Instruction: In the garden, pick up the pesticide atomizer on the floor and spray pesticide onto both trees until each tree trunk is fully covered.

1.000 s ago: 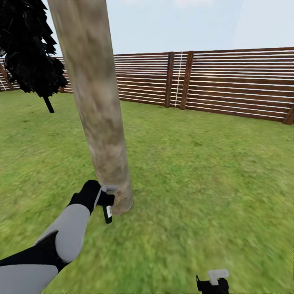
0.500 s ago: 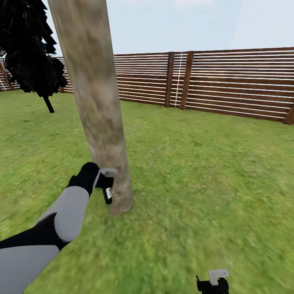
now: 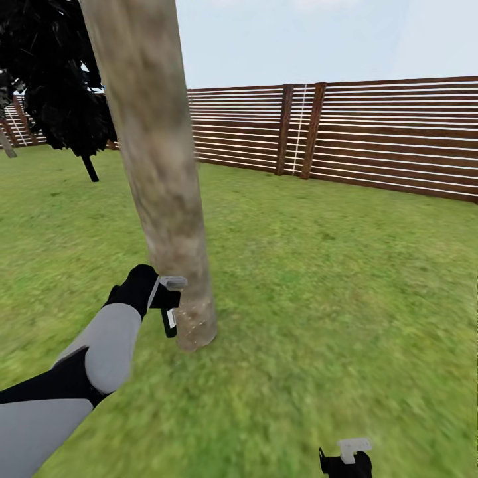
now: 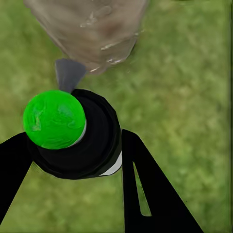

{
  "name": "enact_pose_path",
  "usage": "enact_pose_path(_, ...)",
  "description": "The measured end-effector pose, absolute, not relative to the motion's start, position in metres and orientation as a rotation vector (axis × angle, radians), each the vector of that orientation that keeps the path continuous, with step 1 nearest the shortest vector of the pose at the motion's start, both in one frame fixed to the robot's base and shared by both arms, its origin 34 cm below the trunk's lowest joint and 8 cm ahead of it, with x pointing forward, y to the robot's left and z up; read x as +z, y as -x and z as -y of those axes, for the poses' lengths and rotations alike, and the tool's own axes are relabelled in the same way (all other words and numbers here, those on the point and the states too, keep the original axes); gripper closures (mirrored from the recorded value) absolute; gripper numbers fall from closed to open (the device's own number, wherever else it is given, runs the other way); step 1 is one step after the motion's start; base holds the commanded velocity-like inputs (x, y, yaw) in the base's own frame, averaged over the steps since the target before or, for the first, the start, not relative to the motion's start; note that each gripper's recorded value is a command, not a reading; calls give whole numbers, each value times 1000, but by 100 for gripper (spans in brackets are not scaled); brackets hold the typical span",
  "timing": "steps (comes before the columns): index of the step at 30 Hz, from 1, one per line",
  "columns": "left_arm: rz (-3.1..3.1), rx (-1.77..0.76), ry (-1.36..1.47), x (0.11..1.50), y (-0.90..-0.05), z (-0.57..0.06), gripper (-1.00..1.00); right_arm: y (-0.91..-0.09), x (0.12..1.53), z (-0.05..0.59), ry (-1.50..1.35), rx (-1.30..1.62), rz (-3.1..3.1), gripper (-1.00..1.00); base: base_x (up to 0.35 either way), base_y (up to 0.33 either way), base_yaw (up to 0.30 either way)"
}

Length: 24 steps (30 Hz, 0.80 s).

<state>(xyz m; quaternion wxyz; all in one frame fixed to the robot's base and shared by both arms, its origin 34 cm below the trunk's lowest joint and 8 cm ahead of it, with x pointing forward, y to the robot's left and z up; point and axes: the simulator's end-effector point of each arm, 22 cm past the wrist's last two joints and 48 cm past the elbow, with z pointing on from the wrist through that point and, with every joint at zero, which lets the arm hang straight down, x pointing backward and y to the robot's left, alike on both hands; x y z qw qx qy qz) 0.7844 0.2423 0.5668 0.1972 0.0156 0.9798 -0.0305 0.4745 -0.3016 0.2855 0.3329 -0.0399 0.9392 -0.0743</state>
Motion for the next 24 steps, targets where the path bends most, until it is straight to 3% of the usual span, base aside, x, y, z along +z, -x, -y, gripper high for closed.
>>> enact_pose_path(12,-2743,-82,-43,567,-784,-244,100,-475,286,302,105,-194,-2453,-100,15,-271,2)
enact_pose_path(18,-2744,-75,-41,565,-784,-246,100,-475,286,301,104,-192,-2453,-100,91,-273,234)
enact_pose_path(24,-2770,6,30,548,-769,-303,100,-475,285,300,106,-192,-2453,-100,131,-270,190)
